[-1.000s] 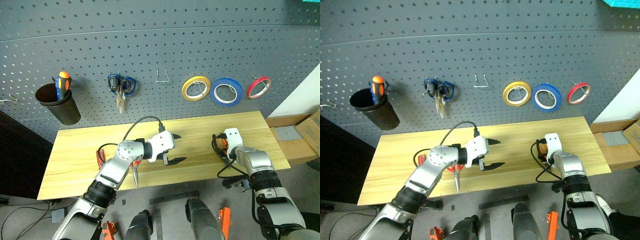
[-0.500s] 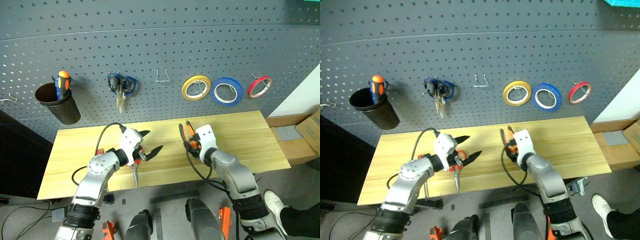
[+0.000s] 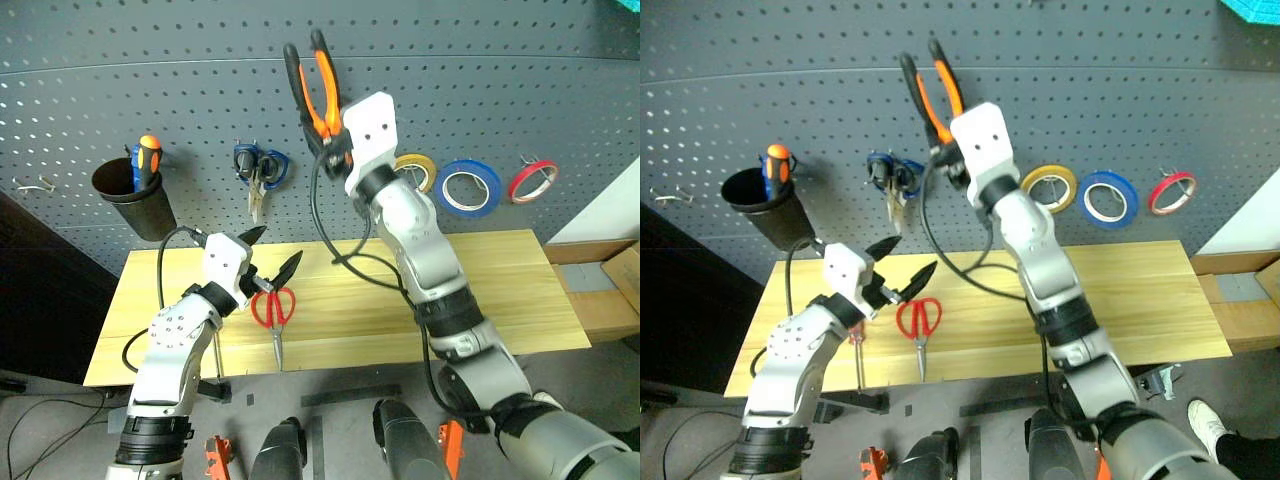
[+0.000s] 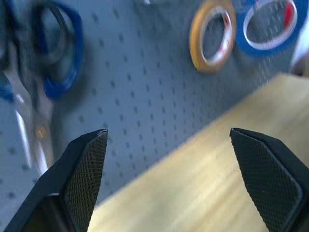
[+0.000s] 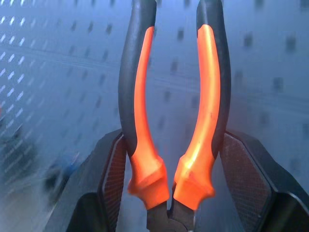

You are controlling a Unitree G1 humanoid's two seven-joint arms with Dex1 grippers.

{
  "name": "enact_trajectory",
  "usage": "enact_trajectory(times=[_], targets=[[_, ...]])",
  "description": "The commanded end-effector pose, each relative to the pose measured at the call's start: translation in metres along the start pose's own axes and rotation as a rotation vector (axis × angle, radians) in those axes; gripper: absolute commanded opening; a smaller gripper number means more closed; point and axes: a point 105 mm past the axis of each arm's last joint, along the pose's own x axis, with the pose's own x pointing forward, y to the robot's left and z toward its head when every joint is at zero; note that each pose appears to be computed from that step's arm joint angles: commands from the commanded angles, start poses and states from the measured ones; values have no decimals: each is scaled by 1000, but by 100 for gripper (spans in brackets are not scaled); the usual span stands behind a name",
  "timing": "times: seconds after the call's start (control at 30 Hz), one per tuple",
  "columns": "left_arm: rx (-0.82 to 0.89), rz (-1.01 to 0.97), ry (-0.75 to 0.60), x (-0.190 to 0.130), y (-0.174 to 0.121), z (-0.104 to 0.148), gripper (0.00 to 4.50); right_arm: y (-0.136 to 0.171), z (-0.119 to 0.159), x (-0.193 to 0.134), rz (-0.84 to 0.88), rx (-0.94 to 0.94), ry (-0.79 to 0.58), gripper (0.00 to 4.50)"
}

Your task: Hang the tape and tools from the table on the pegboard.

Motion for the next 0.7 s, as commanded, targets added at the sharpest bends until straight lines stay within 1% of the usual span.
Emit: enact_trajectory(times=[0.03, 0.13, 0.17, 0.27, 0.43, 0.53, 0.63, 0.7], targets=[[-2, 6, -74, 8, -6, 23, 431, -11, 14, 13, -52, -41, -113, 263], [-9, 3, -78, 10, -10, 26, 431, -13, 6, 16, -65, -91, -121, 263], [-10, 4, -77, 11, -10, 26, 431, -15, -3, 14, -71, -108, -102, 263], [-12, 8, -75, 12, -12, 24, 431, -21, -31, 2, -89, -142, -37, 263], [-21, 18, -64, 12, -11, 20, 431, -16, -58, -19, -77, -181, 5, 263], [-32, 22, -49, 11, -11, 15, 431, -13, -70, -25, -70, -124, 50, 263], [-24, 29, -28, 12, -11, 10, 431, -11, -75, -31, -51, -56, 69, 263], [-24, 33, -18, 13, -11, 7, 431, -12, -82, -34, -49, -27, 111, 337]])
